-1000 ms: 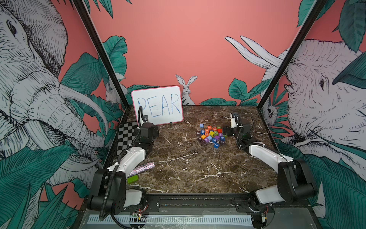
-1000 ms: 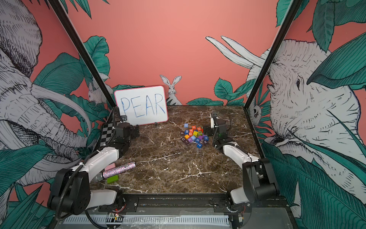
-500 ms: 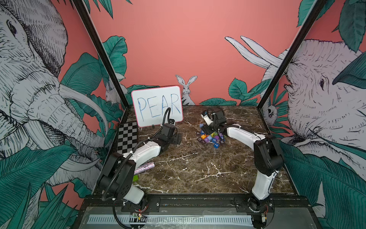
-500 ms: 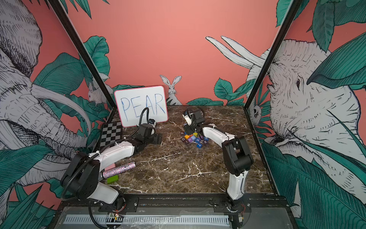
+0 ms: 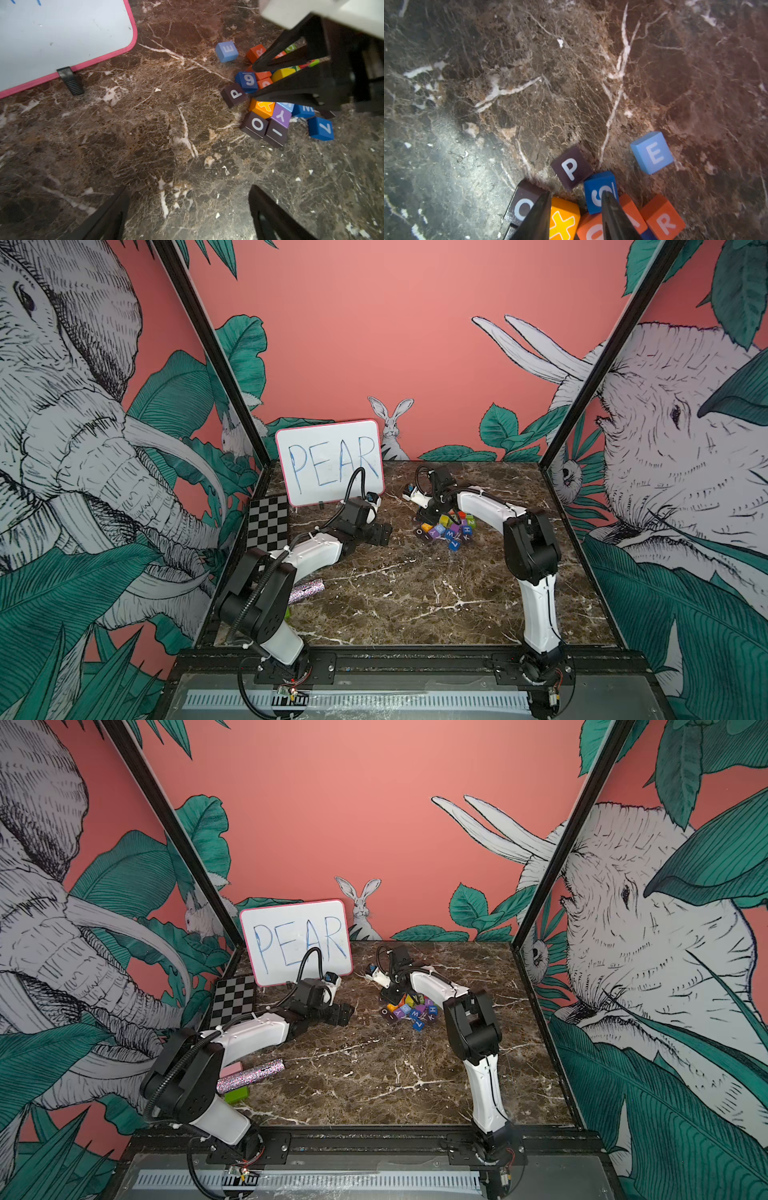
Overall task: Spell the uppercase word “pear” with letter blocks
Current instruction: Pick up the letter block from the center of the board.
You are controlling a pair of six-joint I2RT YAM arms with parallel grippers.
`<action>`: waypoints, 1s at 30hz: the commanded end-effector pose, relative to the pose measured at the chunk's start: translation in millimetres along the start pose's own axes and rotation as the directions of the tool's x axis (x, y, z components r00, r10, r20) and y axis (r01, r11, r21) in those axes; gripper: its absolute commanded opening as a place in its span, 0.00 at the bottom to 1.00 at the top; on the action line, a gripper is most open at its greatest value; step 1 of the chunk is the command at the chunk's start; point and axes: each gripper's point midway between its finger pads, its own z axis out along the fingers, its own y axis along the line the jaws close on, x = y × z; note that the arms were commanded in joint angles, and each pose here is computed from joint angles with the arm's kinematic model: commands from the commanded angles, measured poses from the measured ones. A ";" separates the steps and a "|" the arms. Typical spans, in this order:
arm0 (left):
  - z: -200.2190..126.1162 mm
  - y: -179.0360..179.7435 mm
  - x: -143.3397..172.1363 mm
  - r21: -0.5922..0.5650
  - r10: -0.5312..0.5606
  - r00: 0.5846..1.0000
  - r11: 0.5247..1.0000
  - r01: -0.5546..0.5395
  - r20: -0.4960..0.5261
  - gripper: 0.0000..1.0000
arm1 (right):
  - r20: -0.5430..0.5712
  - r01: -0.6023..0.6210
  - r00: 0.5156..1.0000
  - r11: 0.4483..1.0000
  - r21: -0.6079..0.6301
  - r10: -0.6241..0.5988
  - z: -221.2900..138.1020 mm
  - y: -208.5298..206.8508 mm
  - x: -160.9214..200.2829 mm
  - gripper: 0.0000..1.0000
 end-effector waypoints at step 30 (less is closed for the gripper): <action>9.3 -0.3 -8.4 0.049 -0.091 0.996 0.995 0.090 0.017 0.93 | -0.125 0.081 0.988 0.990 -0.116 -0.095 18.5 1.0 5.8 0.42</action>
